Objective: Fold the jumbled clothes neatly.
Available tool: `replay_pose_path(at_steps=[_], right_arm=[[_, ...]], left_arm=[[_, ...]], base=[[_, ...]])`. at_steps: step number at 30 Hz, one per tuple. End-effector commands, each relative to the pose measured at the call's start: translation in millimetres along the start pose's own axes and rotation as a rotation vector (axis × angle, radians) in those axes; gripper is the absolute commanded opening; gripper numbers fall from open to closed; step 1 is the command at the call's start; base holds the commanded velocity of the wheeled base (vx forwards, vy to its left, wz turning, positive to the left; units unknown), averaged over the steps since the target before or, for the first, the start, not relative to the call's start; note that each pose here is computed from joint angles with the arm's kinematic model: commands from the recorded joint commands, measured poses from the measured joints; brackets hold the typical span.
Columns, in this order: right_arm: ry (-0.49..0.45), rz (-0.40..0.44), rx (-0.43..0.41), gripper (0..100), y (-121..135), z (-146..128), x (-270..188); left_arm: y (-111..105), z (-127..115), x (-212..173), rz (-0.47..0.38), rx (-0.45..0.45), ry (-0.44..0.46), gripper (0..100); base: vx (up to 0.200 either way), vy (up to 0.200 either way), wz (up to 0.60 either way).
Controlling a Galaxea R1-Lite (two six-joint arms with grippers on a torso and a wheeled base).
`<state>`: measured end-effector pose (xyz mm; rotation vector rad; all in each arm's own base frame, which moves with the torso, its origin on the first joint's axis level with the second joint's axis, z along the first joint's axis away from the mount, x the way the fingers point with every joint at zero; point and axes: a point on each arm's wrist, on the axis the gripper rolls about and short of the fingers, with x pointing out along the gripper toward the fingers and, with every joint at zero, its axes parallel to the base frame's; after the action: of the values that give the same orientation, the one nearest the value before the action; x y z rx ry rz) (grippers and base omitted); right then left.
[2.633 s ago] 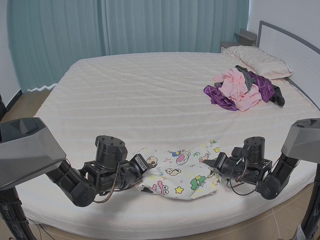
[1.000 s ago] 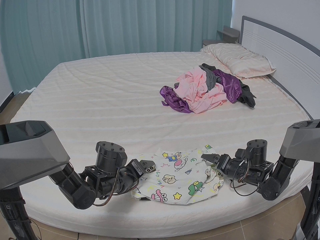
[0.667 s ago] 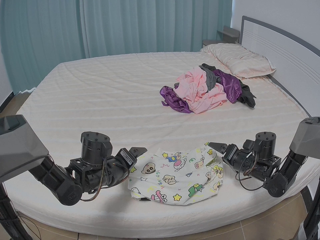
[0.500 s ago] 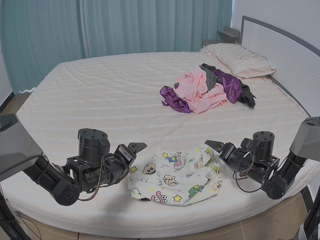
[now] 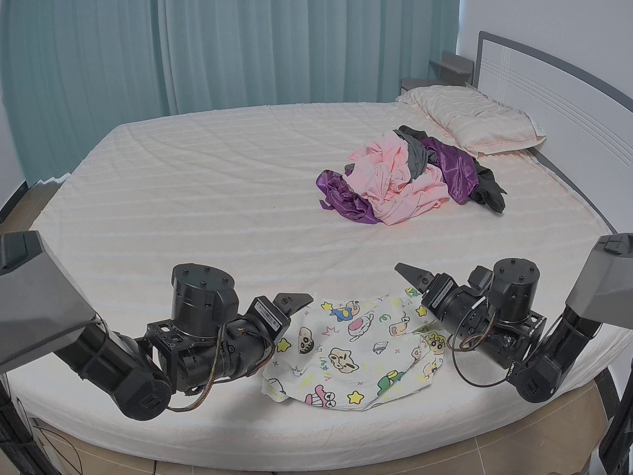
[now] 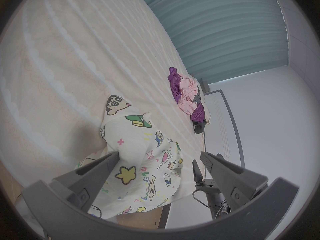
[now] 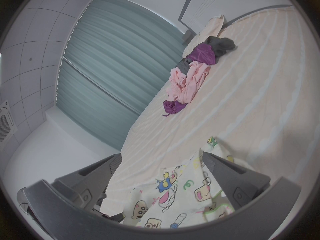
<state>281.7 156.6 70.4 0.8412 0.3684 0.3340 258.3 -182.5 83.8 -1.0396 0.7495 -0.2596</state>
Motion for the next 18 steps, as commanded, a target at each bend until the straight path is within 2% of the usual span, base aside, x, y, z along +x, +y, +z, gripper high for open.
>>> replay_pose_path(at_steps=[1,4,5,7,15,17,18], right_arm=[[0.108,-0.037,0.02,100,-12,-33,10],[0.146,-0.066,0.012,100,-21,-46,14],[0.169,-0.088,0.007,100,-27,-55,16],[0.182,-0.1,0.004,100,-31,-58,17],[0.193,-0.135,0.003,100,-41,-60,20],[0.193,-0.135,0.003,100,-41,-60,20],[0.19,-0.13,0.004,100,-40,-59,20]], left_arm=[[7,-10,9,0.037,0.018,0.014,100],[8,-7,11,0.055,0.034,-0.039,100],[9,-1,15,0.074,0.072,-0.113,100],[8,5,14,0.069,0.105,-0.171,100],[-9,20,-10,-0.015,0.106,-0.234,100],[-15,20,-18,-0.043,0.099,-0.232,100],[-15,15,-22,-0.058,0.098,-0.203,100]], base=[[0.0,0.0,0.0],[0.0,0.0,0.0],[0.0,0.0,0.0],[0.0,0.0,0.0],[0.0,0.0,0.0],[0.0,0.0,0.0],[0.0,0.0,0.0]])
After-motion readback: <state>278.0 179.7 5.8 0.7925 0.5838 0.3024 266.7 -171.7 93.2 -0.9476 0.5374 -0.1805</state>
